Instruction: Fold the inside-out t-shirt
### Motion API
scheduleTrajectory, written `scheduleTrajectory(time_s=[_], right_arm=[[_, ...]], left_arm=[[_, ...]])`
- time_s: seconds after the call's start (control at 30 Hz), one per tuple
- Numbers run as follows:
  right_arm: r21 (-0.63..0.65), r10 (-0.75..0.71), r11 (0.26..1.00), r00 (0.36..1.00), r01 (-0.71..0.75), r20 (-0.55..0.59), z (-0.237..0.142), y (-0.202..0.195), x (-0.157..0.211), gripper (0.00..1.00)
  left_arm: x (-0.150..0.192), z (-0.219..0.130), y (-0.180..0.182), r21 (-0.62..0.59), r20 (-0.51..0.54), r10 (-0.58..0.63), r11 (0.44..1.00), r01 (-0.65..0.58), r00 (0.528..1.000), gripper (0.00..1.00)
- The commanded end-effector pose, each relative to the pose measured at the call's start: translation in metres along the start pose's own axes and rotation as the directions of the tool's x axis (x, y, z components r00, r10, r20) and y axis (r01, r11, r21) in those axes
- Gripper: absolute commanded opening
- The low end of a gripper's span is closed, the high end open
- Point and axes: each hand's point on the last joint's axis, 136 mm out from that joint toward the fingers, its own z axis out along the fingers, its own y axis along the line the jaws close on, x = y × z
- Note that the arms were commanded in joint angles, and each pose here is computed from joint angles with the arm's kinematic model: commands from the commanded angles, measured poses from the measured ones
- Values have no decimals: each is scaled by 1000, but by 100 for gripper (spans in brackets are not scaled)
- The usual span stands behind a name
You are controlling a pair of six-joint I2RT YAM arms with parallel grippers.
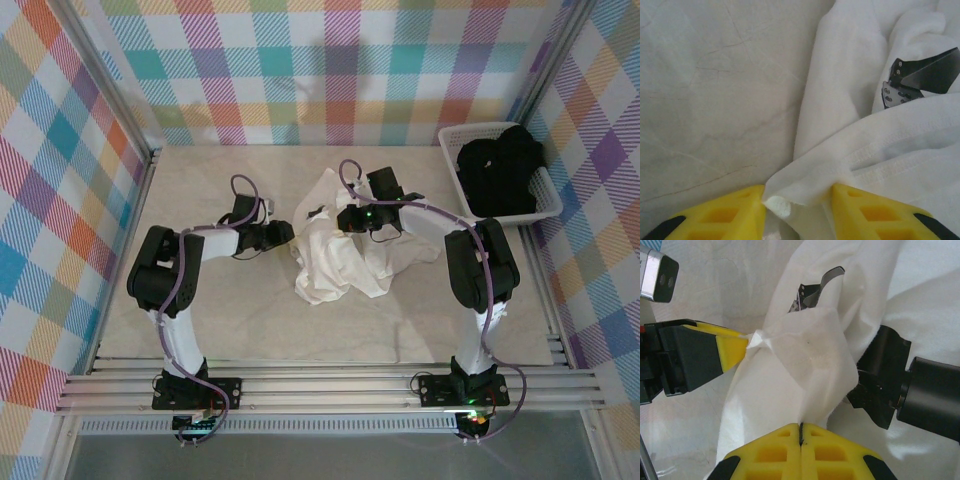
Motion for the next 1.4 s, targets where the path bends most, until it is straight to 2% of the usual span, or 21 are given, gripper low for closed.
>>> scheduleTrajectory(time_s=[0.0, 0.33, 0.5, 0.6, 0.7, 0.8, 0.93, 1.03, 1.1, 1.2, 1.27, 1.37], right_arm=[[-26, 0, 1000, 1000, -1, -11, 5, 3, 5, 0], [-25, -3, 1000, 1000, 3, -11, 3, 4, 4, 0], [-5, -12, 1000, 1000, 12, 1, -1, 3, 2, 0], [-7, -29, 1000, 999, 29, 39, -14, 12, -4, 0], [-80, -80, 993, 992, 89, 100, -33, 45, -5, 0], [-141, -162, 973, 976, 183, 143, -45, 84, 11, 0], [-228, -213, 942, 965, 245, 157, -45, 124, 40, 1], [-280, -278, 912, 954, 298, 111, -43, 150, 60, 11], [-238, -296, 919, 948, 315, 113, -50, 146, 61, 19], [-49, -323, 942, 934, 333, 151, -68, 116, 47, 31], [62, -265, 964, 950, 258, 168, -80, 82, 36, 37], [228, -118, 971, 980, 79, 162, -87, 18, 21, 40]], left_arm=[[-12, 6, -5, 9, 26, 31, 999, -32, 999, 35], [-21, 9, -7, 15, 42, 35, 999, -35, 999, 15], [-30, -6, -8, -3, 80, 48, 999, -48, 996, 3], [-39, -36, -18, -2, 142, 68, 998, -68, 988, 0], [-43, -73, -34, 5, 204, 87, 996, -90, 975, 0], [-42, -112, -47, 5, 266, 100, 994, -105, 959, 0], [-51, -181, -60, -50, 418, 122, 992, -112, 900, 0], [-60, -232, -71, -78, 527, 136, 991, -112, 839, 0], [-63, -260, -77, -104, 569, 155, 988, -116, 808, 0], [-68, -288, -80, -151, 593, 182, 982, -114, 784, 0], [-63, -293, -71, -192, 573, 177, 978, -79, 800, 0], [-62, -294, -68, -200, 564, 168, 978, -64, 808, 0]])
